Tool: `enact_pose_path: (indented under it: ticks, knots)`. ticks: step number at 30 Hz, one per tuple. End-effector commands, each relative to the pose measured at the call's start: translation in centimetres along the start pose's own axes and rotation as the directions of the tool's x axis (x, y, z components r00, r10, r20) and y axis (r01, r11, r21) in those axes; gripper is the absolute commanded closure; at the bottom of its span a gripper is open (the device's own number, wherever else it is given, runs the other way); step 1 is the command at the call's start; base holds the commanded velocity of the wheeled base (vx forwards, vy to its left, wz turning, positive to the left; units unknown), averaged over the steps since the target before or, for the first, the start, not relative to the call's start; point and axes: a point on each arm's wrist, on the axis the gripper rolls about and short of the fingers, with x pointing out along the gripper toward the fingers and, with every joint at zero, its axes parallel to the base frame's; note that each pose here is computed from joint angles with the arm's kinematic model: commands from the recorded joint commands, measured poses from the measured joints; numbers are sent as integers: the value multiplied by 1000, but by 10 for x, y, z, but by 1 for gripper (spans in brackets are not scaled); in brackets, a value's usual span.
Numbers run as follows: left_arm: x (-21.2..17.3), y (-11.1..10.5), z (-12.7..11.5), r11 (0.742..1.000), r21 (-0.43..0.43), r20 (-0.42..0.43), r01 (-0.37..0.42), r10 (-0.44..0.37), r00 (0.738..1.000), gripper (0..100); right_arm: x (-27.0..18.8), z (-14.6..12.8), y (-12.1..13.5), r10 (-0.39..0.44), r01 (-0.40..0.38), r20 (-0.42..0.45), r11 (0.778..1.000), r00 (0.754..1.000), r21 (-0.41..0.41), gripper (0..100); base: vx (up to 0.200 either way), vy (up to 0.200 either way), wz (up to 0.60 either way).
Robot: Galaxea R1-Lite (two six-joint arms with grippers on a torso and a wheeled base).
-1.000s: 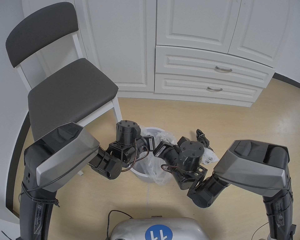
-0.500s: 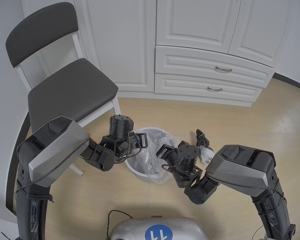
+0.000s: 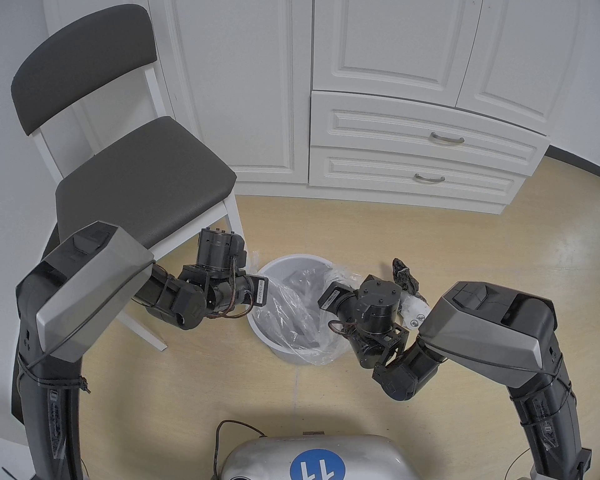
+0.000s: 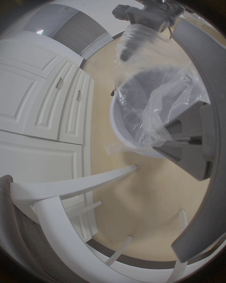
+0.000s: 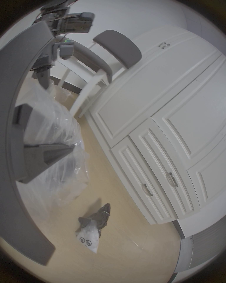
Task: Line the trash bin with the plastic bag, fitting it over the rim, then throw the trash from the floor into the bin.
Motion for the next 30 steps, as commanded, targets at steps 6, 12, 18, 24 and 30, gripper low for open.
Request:
enact_pose_path:
  ticks: [6,12,18,24,30]
  knots:
    - [-42,5,21,998,-2,5,65,-65,998,100,-17,28,28,-8,7,-19,1000,1000,-8,100,0,0,0]
    - [-59,11,25,997,36,-19,67,-66,998,100,-18,32,30,-46,44,-71,999,996,-28,100,0,0,0]
    - [-35,12,14,998,26,-56,60,-58,997,100,4,8,10,-101,100,-89,995,991,-21,100,0,0,0]
    - [-18,29,17,1000,1,-41,13,-13,999,100,28,17,-10,-181,181,-30,983,983,12,100,0,0,0]
    - [-19,41,21,1000,-10,-30,-11,11,999,100,35,38,-12,-193,192,25,981,981,35,100,0,0,0]
